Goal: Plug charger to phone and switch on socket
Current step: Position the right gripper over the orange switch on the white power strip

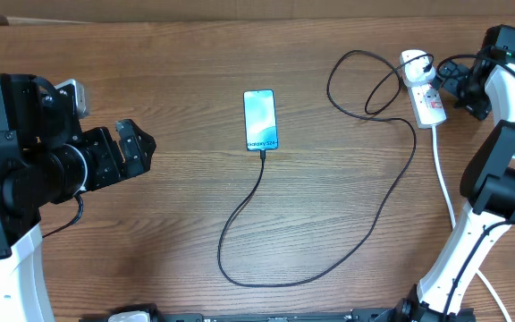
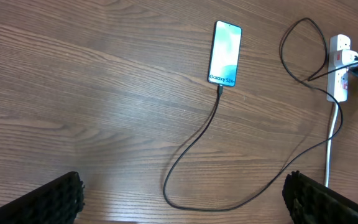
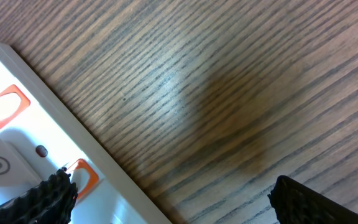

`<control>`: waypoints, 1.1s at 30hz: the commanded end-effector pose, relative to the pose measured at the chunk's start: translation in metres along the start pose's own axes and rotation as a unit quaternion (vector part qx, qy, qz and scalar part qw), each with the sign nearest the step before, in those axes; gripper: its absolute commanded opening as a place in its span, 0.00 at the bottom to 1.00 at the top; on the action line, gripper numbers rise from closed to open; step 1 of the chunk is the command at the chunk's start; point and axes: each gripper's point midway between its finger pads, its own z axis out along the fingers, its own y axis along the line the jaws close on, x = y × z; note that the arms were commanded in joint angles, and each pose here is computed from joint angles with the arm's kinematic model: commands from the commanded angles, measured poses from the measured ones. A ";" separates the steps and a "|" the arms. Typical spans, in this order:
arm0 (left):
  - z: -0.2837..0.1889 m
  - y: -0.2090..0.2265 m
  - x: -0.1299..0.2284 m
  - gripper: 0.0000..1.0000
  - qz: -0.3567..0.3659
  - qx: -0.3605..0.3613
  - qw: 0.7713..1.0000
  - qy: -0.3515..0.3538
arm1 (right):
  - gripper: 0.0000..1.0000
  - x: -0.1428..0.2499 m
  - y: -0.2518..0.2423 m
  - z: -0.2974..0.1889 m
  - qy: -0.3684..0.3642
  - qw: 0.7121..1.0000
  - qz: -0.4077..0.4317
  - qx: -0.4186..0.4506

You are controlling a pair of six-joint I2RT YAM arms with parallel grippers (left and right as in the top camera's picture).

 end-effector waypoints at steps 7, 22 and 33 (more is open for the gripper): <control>0.000 0.001 0.001 1.00 0.006 0.000 1.000 0.001 | 1.00 0.003 -0.001 0.004 0.003 1.000 -0.002 0.000; 0.000 0.001 0.001 1.00 0.006 -0.001 1.000 0.001 | 1.00 0.002 -0.001 0.005 0.001 1.000 -0.002 0.000; 0.000 0.001 0.001 0.99 0.006 -0.001 1.000 0.001 | 1.00 0.006 -0.001 0.017 -0.005 1.000 0.002 -0.005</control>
